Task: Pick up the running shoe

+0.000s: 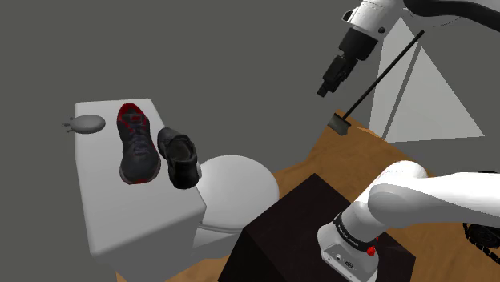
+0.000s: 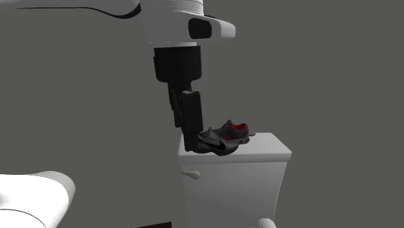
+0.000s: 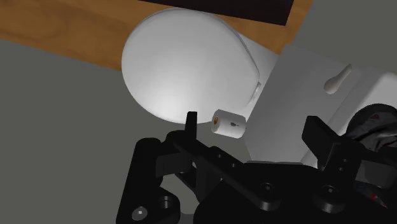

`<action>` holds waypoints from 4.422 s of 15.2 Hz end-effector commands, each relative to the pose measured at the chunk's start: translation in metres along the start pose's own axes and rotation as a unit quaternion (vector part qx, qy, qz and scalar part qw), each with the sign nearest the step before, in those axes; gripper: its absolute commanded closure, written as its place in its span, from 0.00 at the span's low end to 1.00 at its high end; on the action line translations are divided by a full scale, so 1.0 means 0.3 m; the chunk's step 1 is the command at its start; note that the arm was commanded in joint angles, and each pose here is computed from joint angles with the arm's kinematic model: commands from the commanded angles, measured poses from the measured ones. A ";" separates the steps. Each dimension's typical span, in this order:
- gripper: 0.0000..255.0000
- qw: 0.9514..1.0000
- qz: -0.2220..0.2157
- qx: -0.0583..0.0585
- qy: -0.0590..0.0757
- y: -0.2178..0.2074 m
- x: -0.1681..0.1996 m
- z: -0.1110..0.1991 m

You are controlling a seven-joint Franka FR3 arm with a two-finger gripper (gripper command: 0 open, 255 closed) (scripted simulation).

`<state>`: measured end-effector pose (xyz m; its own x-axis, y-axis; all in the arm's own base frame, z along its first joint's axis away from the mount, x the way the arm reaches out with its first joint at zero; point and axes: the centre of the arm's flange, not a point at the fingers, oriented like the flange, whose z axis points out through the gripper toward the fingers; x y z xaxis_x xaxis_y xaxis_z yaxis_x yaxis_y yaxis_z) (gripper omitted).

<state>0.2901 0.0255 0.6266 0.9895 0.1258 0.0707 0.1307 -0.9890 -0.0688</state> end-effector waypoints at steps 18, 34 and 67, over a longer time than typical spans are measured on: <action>0.00 0.988 0.098 -0.026 -0.114 -0.607 0.473 0.301; 0.00 0.957 0.186 -0.050 -0.218 -1.066 0.932 0.704; 1.00 0.957 0.186 -0.050 -0.218 -1.074 0.940 0.592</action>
<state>0.5380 0.3938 0.4863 0.9011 -0.2376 -0.3628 -0.2208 -0.9714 0.0879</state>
